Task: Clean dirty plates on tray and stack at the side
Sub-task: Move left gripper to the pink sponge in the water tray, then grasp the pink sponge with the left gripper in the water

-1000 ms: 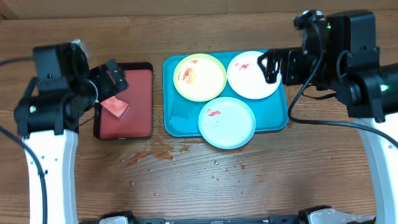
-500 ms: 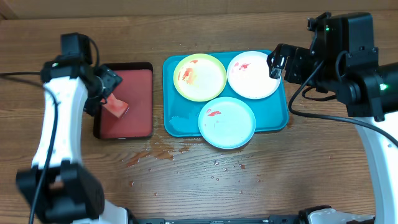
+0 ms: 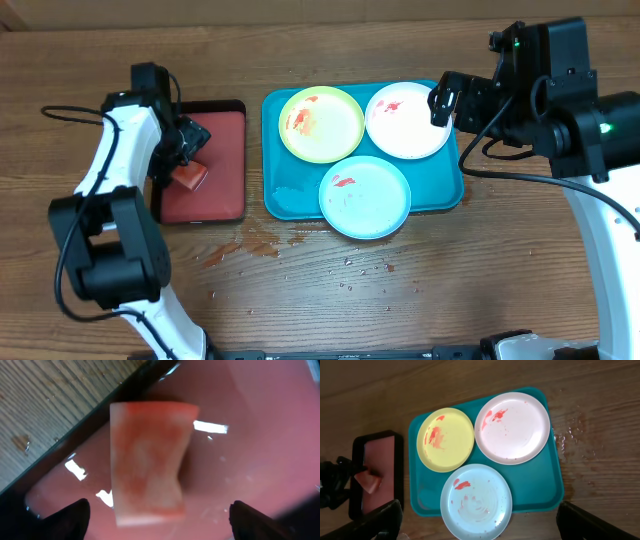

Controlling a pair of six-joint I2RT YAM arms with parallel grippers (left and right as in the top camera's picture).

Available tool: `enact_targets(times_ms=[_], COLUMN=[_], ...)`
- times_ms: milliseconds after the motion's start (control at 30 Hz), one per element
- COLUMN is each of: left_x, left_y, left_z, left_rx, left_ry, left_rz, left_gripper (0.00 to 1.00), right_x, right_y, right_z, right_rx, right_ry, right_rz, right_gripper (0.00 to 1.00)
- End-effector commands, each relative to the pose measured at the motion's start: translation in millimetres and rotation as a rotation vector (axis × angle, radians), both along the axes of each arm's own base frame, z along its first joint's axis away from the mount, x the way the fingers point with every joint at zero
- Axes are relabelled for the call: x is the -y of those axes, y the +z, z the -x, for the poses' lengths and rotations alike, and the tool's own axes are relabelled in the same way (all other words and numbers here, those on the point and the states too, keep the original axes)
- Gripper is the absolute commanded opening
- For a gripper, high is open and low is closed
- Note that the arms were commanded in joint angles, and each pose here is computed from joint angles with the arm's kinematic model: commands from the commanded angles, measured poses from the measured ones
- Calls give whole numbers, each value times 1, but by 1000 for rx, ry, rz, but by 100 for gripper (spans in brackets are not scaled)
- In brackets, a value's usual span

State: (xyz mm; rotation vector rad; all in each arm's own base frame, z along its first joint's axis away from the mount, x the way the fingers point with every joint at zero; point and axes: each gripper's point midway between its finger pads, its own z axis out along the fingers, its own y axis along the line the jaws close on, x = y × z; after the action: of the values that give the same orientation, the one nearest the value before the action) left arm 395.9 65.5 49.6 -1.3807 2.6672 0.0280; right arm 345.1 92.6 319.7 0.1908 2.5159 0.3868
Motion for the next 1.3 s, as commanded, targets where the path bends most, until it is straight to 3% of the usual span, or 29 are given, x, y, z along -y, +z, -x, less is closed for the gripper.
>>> enact_targets(times_ms=[0,233,400,433,567,633,833,867,933,967,1000,1267], left_x=[-8,4,5,5,2,1,2,2,2,3,4,0], left_y=[-19,-58,-59,-59,-57,-55,-38,-34,-23,-20,-17,-20], left_z=[0,-3,-7,-8,-11,-14,-18,-19,-21,-22,-23,-36], left_rx=[-52,-100,-89,-84,-68,-62,-68,-73,-78,-79,-76,-26], left_ry=[19,-56,-58,-58,-55,-62,-152,-164,-176,-176,-176,-175], left_rz=[-68,5,9,8,1,-3,8,7,8,9,14,-7], left_gripper=[91,88,83,76,22,4,4,5,20,52,100,100], right_x=[2,2,2,2,8,10,11,11,11,11,10,10], right_y=[7,7,7,7,7,8,12,13,13,13,13,11], right_z=[-1,-2,-2,-2,-4,-6,-12,-12,-13,-13,-13,-13], right_rx=[24,32,32,33,41,48,77,79,82,83,84,79], right_ry=[5,23,23,26,3,-3,-13,-13,-13,-13,-13,-13], right_rz=[14,27,27,29,57,62,67,67,66,66,66,67], right_gripper=[100,100,100,100,99,92,90,91,95,96,96,100])
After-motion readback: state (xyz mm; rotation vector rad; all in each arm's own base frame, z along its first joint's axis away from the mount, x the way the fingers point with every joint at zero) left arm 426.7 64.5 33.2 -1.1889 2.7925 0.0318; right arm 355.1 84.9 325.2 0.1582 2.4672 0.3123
